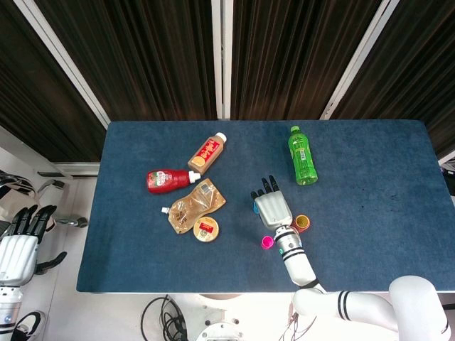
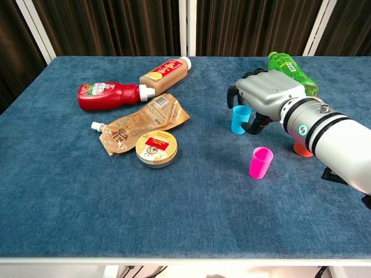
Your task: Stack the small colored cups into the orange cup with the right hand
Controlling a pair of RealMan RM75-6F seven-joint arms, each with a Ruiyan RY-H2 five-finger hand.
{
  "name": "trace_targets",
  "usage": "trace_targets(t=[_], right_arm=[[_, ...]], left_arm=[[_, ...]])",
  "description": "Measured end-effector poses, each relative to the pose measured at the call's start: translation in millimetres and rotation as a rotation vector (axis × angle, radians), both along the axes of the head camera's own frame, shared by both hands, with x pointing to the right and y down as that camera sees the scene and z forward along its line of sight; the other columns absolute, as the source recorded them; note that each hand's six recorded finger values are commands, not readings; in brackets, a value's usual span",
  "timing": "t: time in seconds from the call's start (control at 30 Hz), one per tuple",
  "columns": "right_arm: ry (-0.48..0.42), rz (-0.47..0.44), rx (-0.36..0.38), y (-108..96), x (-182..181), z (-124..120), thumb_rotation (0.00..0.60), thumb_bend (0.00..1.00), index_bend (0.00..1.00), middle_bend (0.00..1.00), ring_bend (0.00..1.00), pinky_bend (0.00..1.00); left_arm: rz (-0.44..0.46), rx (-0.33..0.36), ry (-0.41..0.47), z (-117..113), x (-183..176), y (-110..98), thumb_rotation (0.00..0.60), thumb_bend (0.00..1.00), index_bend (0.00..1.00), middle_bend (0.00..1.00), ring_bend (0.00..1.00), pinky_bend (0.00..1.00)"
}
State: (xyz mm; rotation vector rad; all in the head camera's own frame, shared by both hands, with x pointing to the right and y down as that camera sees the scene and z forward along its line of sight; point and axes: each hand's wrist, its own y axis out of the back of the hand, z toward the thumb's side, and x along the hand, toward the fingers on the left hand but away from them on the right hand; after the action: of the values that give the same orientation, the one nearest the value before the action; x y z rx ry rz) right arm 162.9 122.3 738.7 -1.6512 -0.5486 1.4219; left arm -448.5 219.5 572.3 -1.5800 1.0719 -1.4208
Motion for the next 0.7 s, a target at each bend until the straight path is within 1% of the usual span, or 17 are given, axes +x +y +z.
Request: trace_targets(t=[0.1,0.3,0.5,0.6,0.7], right_arm=[[0.003,-0.001,-0.002,0,0,1,0.600,0.33,0.38,0.38,0.09,0.00],[0.003,0.001,0.020,-1,0,-1,0.600,0.33,0.46,0.44,0.13,0.00],[-0.003,0.002,0.044,-3,1,-7,0.600,0.33,0.48,0.47,0.14,0.00],[-0.023,0.004,0.053,-4,2,-14,0.600,0.33,0.48,0.48,0.15,0.00],[-0.046,0.007,0.074,-6,5,-29,0.600,0.33,0.48,0.49,0.15,0.00]], left_arm=[[-0.001,0.002,0.002,-1,0,0,0.600,0.13,0.08,0.10,0.00,0.06],[0.002,0.004,0.005,-1,0,-1,0.600,0.13,0.08,0.10,0.00,0.06],[0.003,0.005,0.004,-1,1,-1,0.600,0.13,0.08,0.10,0.00,0.06],[0.002,0.007,0.003,-2,1,-1,0.600,0.13,0.08,0.10,0.00,0.06],[0.004,0.008,0.001,-2,2,-1,0.600,0.13,0.08,0.10,0.00,0.06]])
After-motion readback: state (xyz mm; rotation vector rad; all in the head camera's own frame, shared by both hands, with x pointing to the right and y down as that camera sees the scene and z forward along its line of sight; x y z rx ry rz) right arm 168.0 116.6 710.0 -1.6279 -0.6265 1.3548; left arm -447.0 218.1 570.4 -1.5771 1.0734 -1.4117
